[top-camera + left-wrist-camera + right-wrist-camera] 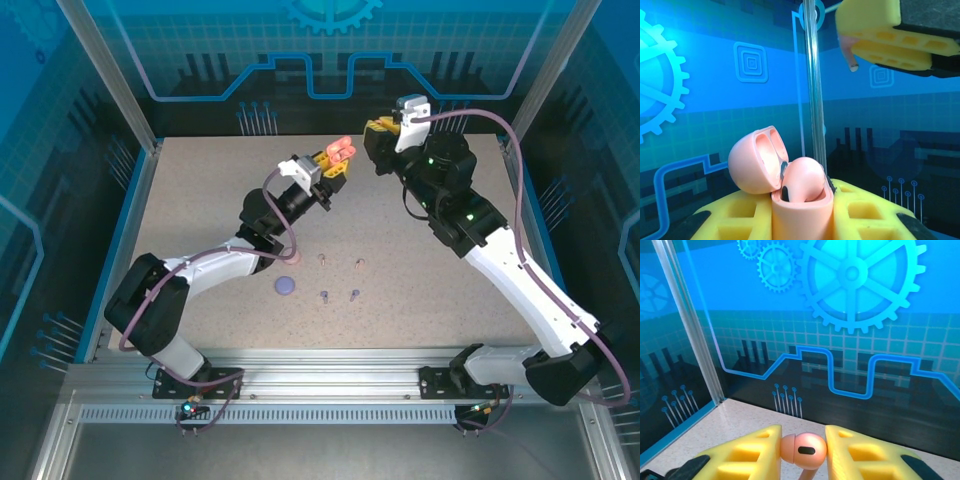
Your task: Insert wireless bluetooth earbuds into charging case
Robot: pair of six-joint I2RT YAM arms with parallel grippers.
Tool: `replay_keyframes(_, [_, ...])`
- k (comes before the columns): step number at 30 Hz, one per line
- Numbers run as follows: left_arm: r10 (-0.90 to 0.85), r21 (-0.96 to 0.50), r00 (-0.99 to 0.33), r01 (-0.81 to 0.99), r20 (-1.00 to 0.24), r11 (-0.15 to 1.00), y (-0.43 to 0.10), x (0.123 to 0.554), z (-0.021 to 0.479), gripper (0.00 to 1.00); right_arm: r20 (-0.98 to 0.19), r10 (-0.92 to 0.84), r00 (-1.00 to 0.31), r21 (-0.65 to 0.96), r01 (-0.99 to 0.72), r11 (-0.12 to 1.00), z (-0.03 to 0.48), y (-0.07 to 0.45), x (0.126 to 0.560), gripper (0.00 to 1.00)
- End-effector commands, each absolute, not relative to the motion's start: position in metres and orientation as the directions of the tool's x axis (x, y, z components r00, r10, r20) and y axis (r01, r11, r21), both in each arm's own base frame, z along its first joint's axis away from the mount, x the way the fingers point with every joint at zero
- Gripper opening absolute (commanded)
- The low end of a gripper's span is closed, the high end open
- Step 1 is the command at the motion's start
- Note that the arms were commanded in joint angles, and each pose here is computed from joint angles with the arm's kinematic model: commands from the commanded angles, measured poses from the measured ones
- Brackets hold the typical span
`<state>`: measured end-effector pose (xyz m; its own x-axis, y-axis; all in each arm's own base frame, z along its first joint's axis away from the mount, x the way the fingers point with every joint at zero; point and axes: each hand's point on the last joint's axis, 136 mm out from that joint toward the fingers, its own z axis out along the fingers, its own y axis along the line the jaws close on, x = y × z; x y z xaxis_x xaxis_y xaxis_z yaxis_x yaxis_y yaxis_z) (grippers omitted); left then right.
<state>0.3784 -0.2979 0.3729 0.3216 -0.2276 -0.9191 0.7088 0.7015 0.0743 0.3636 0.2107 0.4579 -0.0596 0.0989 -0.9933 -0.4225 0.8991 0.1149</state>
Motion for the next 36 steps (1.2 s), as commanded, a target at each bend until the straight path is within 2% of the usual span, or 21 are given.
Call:
replay_keyframes(1, [-0.246, 0.091, 0.357, 0.71, -0.901, 0.698, -0.302, 0.376, 0.387, 0.0, -0.981, 0.187, -0.053, 0.19, -0.472, 0.861, 0.477, 0.218, 0.361, 0.29])
replay_keyframes(13, [-0.251, 0.096, 0.368, 0.71, -0.895, 0.698, -0.302, 0.374, 0.394, 0.0, -0.942, 0.31, -0.128, 0.331, -0.507, 0.796, 0.483, 0.211, 0.36, 0.29])
replay_keyframes(18, [-0.252, 0.1, 0.374, 0.709, -0.893, 0.698, -0.302, 0.373, 0.397, 0.0, -0.953, 0.272, -0.136, 0.302, -0.528, 0.794, 0.479, 0.218, 0.363, 0.29])
replay_keyframes(29, [-0.244, 0.111, 0.386, 0.702, -0.89, 0.704, -0.301, 0.373, 0.401, 0.0, -0.992, 0.068, -0.11, 0.123, -0.645, 0.754, 0.463, 0.244, 0.365, 0.29])
replay_keyframes(36, [-0.243, 0.113, 0.388, 0.7, -0.889, 0.705, -0.301, 0.373, 0.401, 0.0, -0.988, 0.032, -0.151, 0.126, -0.667, 0.735, 0.446, 0.246, 0.37, 0.27])
